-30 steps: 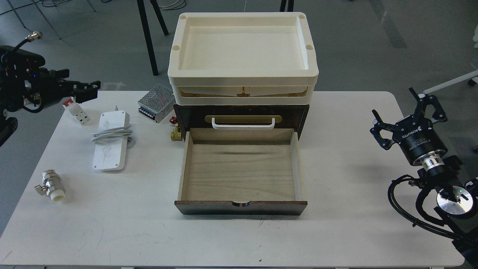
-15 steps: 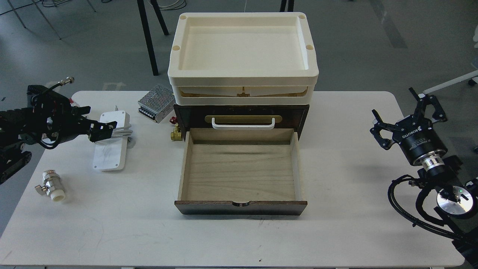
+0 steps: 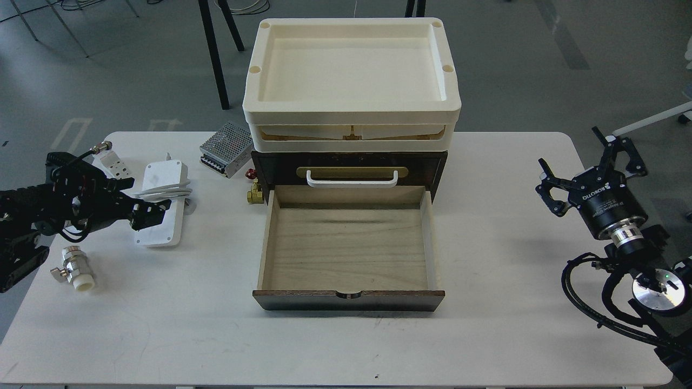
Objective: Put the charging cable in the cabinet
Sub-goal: 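Lower the left gripper onto the white charger with coiled cable, then close the left gripper on the white charger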
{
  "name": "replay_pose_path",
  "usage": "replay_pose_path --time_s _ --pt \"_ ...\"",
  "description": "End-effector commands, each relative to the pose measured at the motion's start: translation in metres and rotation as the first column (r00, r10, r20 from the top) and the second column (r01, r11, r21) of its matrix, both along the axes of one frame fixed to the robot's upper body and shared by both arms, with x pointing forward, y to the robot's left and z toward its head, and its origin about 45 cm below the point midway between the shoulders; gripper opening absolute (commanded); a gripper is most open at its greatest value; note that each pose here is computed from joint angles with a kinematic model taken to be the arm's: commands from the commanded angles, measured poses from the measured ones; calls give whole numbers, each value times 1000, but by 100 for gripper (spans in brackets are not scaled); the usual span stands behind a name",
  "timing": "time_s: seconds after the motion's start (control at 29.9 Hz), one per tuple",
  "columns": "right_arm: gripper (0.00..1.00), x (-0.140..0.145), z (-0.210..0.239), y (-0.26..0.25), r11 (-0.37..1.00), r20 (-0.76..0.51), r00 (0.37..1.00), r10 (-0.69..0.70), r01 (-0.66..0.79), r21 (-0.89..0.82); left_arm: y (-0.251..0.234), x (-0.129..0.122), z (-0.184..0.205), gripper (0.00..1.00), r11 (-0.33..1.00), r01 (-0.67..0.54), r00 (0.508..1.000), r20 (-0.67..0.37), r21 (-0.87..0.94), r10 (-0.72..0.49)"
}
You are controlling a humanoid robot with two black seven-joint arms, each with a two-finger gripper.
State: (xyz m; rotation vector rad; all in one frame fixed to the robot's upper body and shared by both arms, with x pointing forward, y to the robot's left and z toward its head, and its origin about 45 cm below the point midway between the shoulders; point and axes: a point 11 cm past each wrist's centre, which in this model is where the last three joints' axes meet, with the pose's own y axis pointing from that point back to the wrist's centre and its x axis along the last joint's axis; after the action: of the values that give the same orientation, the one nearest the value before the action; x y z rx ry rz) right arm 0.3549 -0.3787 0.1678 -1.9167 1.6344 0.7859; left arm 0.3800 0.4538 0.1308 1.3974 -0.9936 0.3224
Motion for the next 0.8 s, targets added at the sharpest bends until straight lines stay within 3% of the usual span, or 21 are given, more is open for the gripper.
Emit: replay_pose_path --time_s 0.0,0.13,0.47,0.6,0.77 --pt "99 0 0 0 1000 0 1000 0 0 0 -3 9 0 99 1000 -12 999 31 2 12" --pt "99 0 0 0 1000 0 1000 0 0 0 -5 18 -2 99 999 -28 998 55 32 26" --pt "99 0 0 0 1000 0 1000 0 0 0 -12 9 -21 99 999 -31 999 24 21 30" --pt "99 0 0 0 1000 1 1000 0 0 1 -21 13 -22 85 998 -51 998 33 -22 52" --pt "99 0 0 1 1000 1 1000 1 -1 3 -17 13 -29 77 996 -89 995 47 4 88"
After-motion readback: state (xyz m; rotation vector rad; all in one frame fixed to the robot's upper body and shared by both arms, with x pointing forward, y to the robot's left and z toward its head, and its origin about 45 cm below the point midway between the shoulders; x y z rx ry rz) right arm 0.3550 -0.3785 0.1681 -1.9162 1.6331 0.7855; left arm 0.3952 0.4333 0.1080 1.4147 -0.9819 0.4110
